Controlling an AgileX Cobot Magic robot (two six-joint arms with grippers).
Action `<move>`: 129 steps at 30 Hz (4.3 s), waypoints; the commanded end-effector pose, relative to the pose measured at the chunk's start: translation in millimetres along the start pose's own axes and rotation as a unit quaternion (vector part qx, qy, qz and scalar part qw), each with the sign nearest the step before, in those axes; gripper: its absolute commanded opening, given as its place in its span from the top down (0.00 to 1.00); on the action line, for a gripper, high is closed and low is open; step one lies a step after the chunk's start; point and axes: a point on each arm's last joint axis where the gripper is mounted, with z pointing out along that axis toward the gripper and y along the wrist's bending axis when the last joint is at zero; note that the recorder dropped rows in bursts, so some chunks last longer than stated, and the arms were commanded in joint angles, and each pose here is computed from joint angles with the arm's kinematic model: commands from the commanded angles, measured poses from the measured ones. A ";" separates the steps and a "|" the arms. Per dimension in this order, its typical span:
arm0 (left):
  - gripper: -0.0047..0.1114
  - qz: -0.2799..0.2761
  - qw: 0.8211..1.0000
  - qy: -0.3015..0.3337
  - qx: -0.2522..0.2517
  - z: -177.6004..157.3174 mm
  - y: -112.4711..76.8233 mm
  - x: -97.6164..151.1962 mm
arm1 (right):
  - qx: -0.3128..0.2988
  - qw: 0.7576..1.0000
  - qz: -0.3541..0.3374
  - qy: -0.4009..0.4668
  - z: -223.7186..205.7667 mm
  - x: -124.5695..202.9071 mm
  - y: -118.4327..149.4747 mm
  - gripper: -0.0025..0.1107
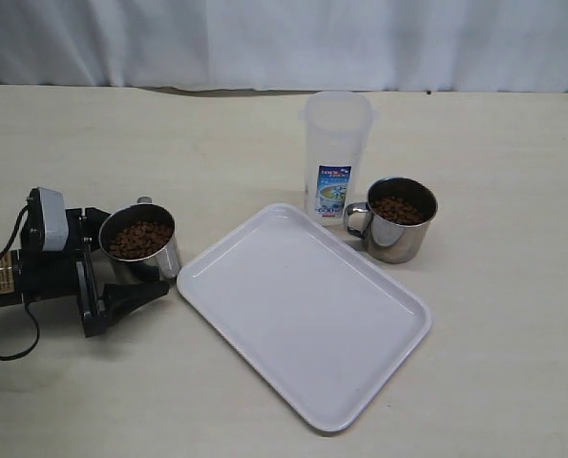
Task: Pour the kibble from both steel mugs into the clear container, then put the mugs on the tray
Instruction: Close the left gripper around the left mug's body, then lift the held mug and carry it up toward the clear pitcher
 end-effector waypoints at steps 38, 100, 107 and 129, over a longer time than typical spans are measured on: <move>0.96 -0.056 0.990 -0.032 -0.123 -33.9 38.4 -120.7 | -0.002 1.000 -0.004 0.000 -0.1 0.8 0.2 0.93; 0.96 0.144 0.958 0.126 -0.212 101.4 49.0 -280.3 | -0.002 1.000 -0.004 0.000 -0.1 0.8 0.2 0.93; 0.96 0.158 0.955 0.127 -0.217 121.1 26.0 -287.6 | -0.002 1.000 -0.004 0.000 -0.1 0.8 0.2 0.93; 0.96 0.286 0.905 0.180 -0.258 142.4 3.0 -288.5 | -0.002 1.000 -0.004 0.000 -0.1 0.8 0.2 0.93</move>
